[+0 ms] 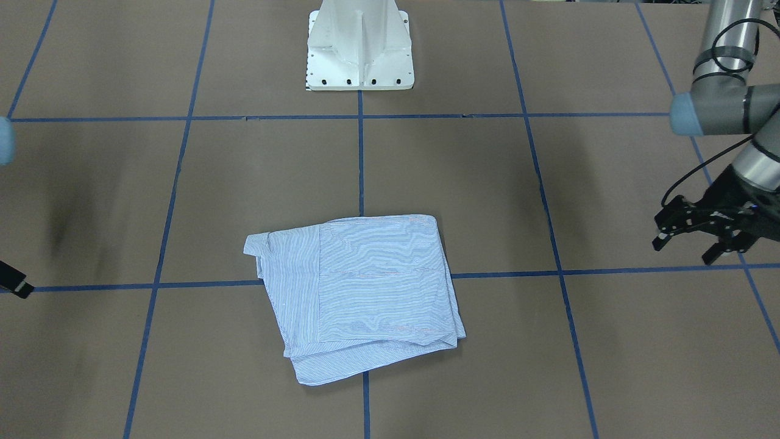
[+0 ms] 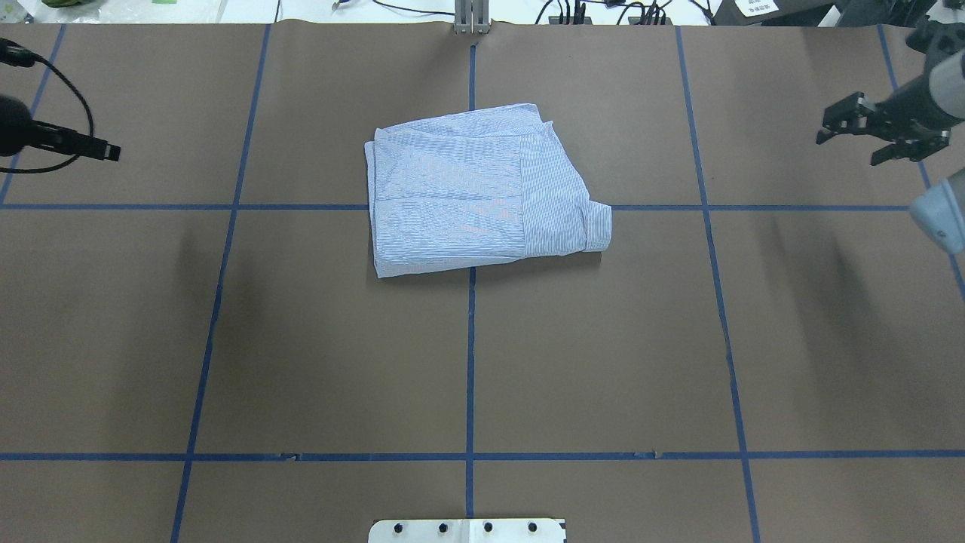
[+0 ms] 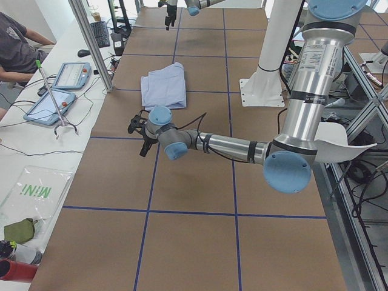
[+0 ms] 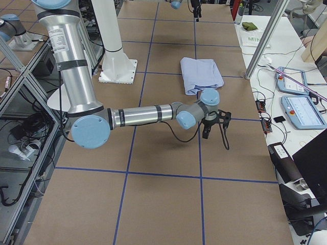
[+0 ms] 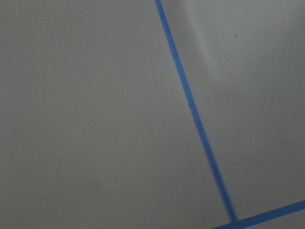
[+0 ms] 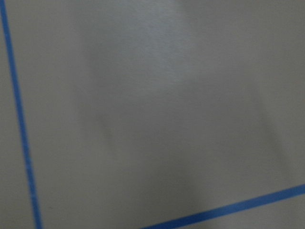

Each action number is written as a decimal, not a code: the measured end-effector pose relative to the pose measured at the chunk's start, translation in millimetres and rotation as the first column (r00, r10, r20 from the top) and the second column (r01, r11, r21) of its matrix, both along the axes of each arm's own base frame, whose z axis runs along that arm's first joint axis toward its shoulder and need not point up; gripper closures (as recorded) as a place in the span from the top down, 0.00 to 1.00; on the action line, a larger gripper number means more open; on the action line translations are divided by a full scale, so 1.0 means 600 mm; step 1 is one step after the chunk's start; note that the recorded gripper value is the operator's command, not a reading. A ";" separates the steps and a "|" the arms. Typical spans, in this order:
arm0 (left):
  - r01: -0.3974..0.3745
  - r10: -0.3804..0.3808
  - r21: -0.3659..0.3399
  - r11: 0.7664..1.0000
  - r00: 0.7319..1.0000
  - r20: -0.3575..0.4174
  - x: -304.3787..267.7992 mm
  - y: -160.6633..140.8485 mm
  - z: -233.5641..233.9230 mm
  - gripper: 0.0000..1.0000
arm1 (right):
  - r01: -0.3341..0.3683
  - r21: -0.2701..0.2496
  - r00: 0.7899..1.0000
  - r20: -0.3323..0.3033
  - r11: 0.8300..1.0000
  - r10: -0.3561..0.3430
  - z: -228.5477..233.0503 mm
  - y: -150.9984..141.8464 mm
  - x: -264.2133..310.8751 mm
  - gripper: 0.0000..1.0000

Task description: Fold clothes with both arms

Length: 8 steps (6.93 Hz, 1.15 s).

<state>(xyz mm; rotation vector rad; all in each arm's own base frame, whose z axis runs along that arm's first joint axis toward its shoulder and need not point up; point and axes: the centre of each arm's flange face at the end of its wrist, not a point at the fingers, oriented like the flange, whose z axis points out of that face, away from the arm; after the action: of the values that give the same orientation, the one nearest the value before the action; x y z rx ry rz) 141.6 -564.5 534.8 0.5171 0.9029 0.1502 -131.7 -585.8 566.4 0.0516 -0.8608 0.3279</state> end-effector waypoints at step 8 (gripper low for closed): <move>-0.067 0.091 -0.159 0.985 0.984 0.154 -0.255 0.079 0.130 1.00 | 0.222 0.112 0.974 0.029 0.969 -0.227 0.192 0.237 0.206 1.00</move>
<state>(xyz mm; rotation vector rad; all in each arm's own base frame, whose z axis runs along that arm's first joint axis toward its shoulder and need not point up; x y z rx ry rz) -11.4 -517.0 612.6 0.3213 0.7706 0.1905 -8.3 -443.7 681.9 0.0472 -0.9163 0.0699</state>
